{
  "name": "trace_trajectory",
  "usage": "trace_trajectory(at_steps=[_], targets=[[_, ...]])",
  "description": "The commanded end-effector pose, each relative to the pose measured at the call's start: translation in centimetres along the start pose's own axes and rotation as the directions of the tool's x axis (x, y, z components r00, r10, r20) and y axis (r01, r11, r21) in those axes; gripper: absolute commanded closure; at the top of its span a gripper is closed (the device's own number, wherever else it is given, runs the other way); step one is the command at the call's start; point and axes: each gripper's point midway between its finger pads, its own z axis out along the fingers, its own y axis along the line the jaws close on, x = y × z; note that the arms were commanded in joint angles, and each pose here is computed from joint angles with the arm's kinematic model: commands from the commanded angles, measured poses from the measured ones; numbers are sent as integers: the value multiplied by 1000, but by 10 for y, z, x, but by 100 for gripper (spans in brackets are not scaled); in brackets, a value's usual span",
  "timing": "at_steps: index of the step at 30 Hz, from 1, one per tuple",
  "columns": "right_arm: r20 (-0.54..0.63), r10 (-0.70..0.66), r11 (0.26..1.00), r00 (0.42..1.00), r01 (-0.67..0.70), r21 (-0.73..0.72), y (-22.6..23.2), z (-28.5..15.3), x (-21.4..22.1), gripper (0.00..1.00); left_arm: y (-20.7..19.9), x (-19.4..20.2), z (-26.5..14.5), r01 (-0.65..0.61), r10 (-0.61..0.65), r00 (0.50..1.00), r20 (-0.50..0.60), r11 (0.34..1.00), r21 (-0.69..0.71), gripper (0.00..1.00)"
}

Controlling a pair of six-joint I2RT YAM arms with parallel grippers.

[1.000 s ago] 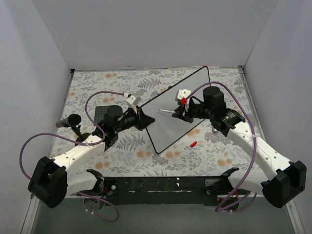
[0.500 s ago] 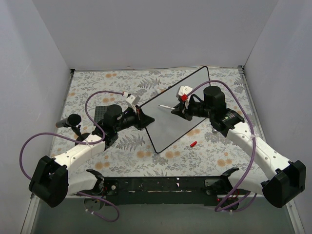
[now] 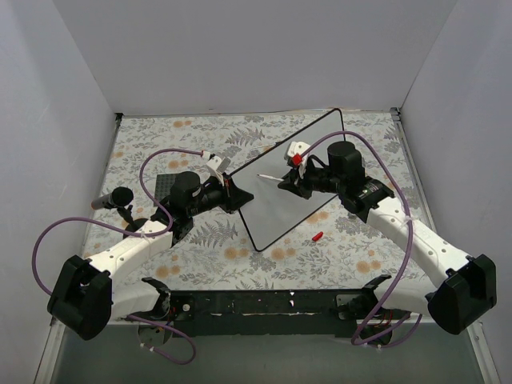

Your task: Write a sentence on the whiteboard

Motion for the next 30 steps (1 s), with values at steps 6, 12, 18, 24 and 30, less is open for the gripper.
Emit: trace_trajectory(at_steps=[6,12,18,24,30], targets=[[27,-4,1000,1000,4,15,-6,10,-8,99,-11,-22,2,-60,57,997,55,997,51,100],[29,-2,1000,1000,2,-13,-2,14,-9,99,-12,-21,2,-65,61,997,54,996,59,100],[27,-8,999,1000,9,-38,4,16,-7,99,-12,-22,3,-68,65,996,52,996,60,100],[9,-10,999,1000,10,-53,6,18,-2,99,-12,-23,3,-74,71,996,55,996,58,100],[-8,-12,998,1000,12,-64,9,18,4,99,-11,-24,3,-81,78,995,54,995,54,100]])
